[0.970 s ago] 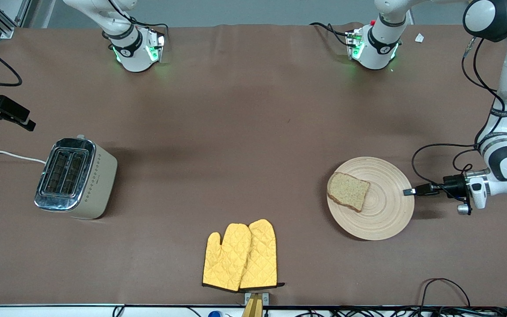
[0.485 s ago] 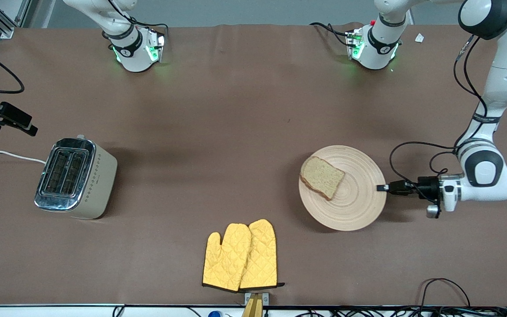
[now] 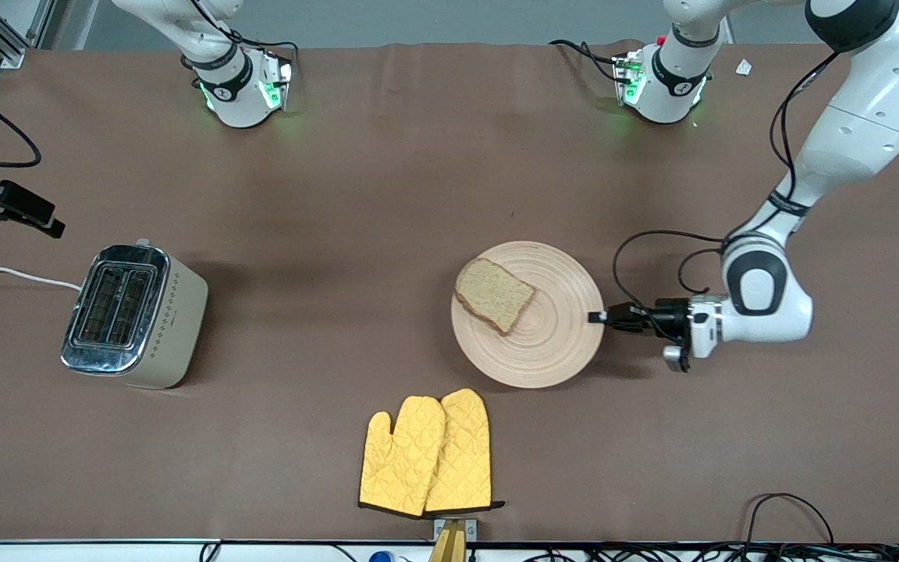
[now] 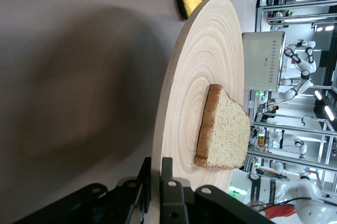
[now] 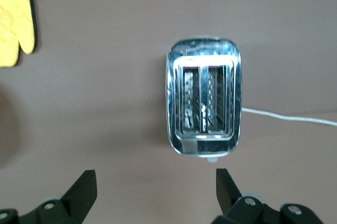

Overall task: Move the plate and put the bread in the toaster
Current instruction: 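Slide the plate with the left gripper toward the table center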

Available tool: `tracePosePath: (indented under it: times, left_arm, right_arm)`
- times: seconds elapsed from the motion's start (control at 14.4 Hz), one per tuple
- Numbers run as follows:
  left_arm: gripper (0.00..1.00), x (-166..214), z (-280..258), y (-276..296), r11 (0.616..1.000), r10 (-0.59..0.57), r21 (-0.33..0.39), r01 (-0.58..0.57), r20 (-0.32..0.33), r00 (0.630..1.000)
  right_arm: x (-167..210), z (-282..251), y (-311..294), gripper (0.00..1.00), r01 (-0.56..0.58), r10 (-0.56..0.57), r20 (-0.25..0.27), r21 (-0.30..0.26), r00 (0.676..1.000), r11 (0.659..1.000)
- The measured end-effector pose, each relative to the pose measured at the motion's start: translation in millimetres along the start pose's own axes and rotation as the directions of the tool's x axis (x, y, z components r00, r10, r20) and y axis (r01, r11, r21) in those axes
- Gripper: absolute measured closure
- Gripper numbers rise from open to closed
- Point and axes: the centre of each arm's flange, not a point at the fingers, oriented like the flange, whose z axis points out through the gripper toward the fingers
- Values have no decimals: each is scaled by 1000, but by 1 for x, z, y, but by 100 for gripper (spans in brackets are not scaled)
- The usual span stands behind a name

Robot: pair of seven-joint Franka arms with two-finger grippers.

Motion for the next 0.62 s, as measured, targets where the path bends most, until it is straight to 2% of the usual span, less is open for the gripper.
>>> tracePosePath:
  times: [0.35, 0.62]
  left_arm:
    - [91, -28, 54, 17, 997, -10, 78, 13, -47, 999]
    - [91, -44, 89, 31, 995, -69, 69, 74, -81, 994]
  right_arm:
    - [-6, 2, 4, 0, -6, 6, 47, -5, 999, 1000]
    - [-10, 8, 4, 0, -6, 6, 94, -7, 996, 1000]
